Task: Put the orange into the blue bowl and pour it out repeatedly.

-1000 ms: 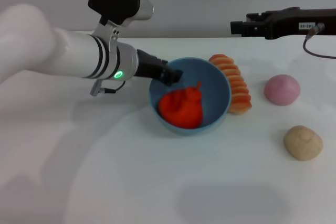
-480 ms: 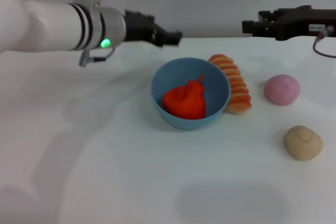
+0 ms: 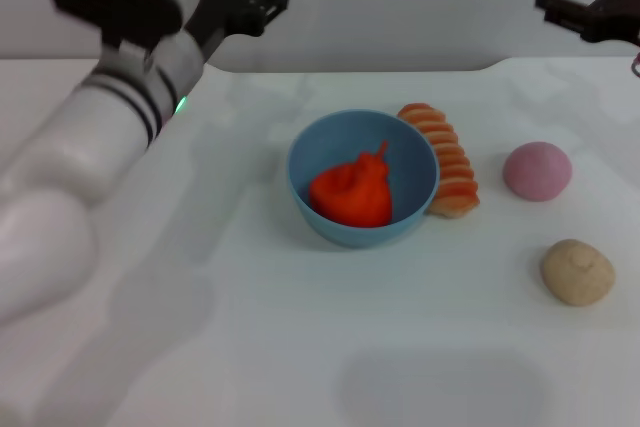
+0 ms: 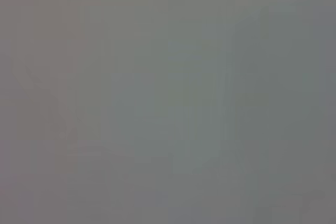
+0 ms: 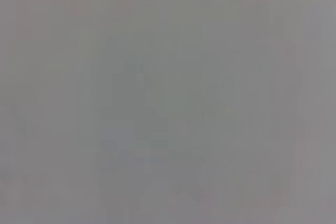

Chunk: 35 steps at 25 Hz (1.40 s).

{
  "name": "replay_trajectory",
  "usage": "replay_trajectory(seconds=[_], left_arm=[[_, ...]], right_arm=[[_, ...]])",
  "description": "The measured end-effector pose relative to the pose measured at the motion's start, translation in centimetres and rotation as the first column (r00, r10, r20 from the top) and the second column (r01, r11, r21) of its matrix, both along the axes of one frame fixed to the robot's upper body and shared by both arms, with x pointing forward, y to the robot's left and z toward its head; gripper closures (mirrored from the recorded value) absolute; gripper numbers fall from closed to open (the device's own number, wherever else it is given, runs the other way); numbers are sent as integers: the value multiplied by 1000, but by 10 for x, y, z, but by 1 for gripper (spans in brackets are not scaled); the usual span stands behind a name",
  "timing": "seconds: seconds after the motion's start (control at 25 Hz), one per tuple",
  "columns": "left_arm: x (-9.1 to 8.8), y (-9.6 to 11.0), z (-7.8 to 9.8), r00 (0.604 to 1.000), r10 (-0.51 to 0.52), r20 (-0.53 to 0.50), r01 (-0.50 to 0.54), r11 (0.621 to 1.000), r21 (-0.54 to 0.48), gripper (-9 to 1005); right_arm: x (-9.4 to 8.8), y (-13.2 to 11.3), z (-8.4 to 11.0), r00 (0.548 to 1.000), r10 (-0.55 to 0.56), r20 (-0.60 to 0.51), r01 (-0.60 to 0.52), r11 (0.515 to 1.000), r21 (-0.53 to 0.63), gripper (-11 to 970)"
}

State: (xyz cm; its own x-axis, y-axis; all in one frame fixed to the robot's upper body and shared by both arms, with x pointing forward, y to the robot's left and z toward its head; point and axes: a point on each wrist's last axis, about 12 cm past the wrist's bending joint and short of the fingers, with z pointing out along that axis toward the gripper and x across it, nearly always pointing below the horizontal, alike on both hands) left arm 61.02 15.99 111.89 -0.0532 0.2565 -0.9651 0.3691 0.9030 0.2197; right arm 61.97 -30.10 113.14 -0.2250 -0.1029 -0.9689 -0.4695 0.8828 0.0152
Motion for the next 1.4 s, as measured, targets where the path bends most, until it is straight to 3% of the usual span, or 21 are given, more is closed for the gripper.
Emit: replay_trajectory(seconds=[0.28,0.4,0.6,0.64,0.76,1.0,1.4], left_arm=[[-17,20,-30,992,125,8,-122,979,-162,193],[-36,22,-42,983,133,123,-114,982,-152,193],[-57,34,-55,971,187,147,-155,967,-201,193],[-62,36,-57,968,191,163,-157,967,-202,193],[-77,41,-63,960,195,200,-156,968,-195,194],[-94,44,-76,967,190,170,-158,970,-186,195],[-105,40,-87,980,142,138,-122,982,-145,196]], right_arm=[[-13,-18,-32,968,-156,195,158,987,4,224],[-23,-29,-48,934,-258,248,265,964,4,224],[-54,-47,-72,822,-453,346,459,886,69,224],[-67,-50,-82,793,-499,349,502,860,88,224],[-76,-50,-89,783,-525,333,522,846,108,224],[-104,-52,-103,748,-587,309,566,808,163,224],[-118,-49,-116,761,-593,265,574,805,151,224]])
